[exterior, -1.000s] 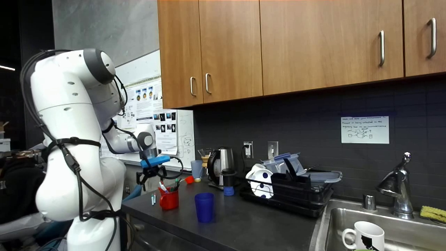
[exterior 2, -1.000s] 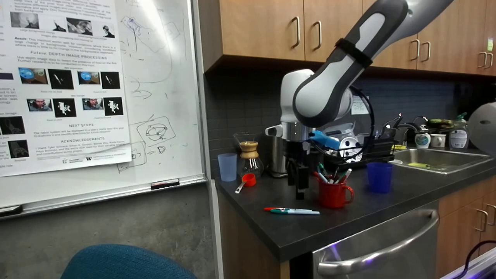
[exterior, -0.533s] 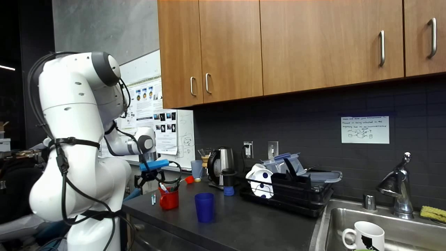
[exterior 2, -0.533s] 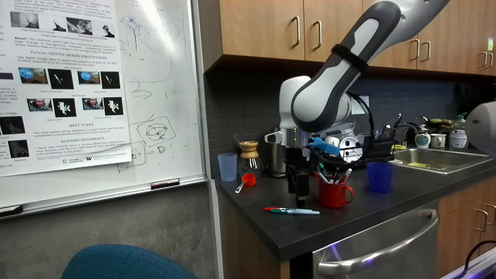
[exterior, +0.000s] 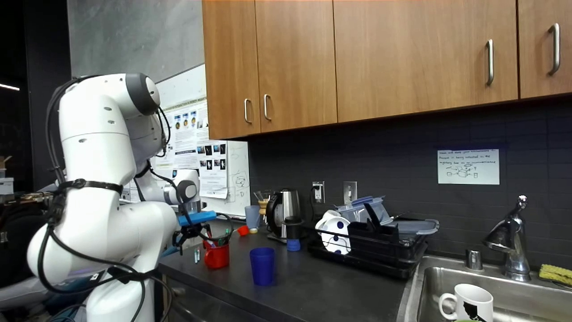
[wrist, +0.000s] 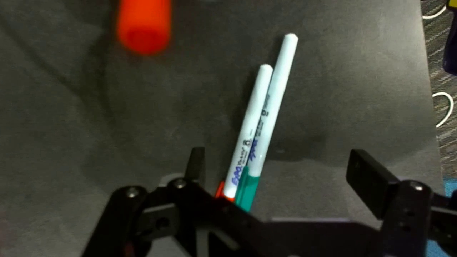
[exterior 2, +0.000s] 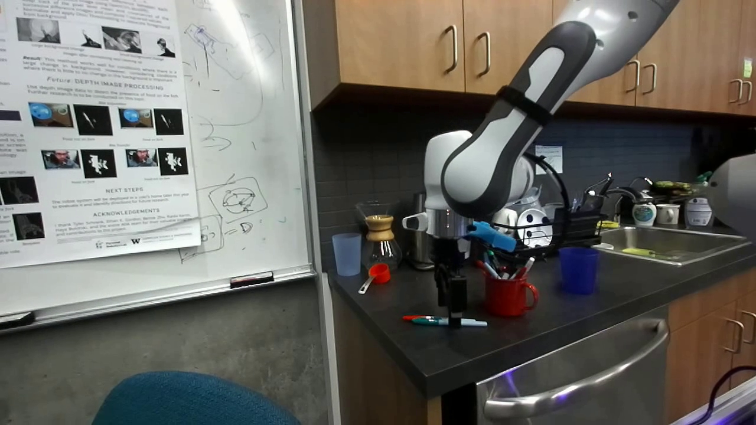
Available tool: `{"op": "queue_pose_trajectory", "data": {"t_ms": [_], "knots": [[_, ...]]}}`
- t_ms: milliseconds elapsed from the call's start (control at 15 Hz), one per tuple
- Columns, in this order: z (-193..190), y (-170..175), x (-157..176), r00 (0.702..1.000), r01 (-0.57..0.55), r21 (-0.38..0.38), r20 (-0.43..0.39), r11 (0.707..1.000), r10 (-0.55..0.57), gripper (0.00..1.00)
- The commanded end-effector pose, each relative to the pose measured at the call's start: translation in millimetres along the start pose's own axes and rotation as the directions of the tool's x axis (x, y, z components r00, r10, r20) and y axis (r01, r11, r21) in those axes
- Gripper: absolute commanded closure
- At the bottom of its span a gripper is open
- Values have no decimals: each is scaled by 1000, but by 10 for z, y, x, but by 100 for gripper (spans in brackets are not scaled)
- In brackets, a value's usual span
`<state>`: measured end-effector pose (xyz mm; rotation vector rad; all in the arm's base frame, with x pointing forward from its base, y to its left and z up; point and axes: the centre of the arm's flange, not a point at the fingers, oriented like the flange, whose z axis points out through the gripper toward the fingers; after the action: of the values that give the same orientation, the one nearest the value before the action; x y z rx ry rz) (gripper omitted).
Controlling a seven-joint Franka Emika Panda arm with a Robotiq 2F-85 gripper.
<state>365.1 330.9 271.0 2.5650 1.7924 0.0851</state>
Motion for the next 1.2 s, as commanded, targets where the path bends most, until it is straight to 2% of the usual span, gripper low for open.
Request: {"op": "queue_pose_trajectory", "data": {"t_ms": [0,933,1133], "knots": [[238,128,181,1000,-14,-27,-12,1000,14,0],[188,171,317,1000,-25,-141,-10,990,24,0],[118,130,248,999,-52,-205,-22,977,49,0]]}}
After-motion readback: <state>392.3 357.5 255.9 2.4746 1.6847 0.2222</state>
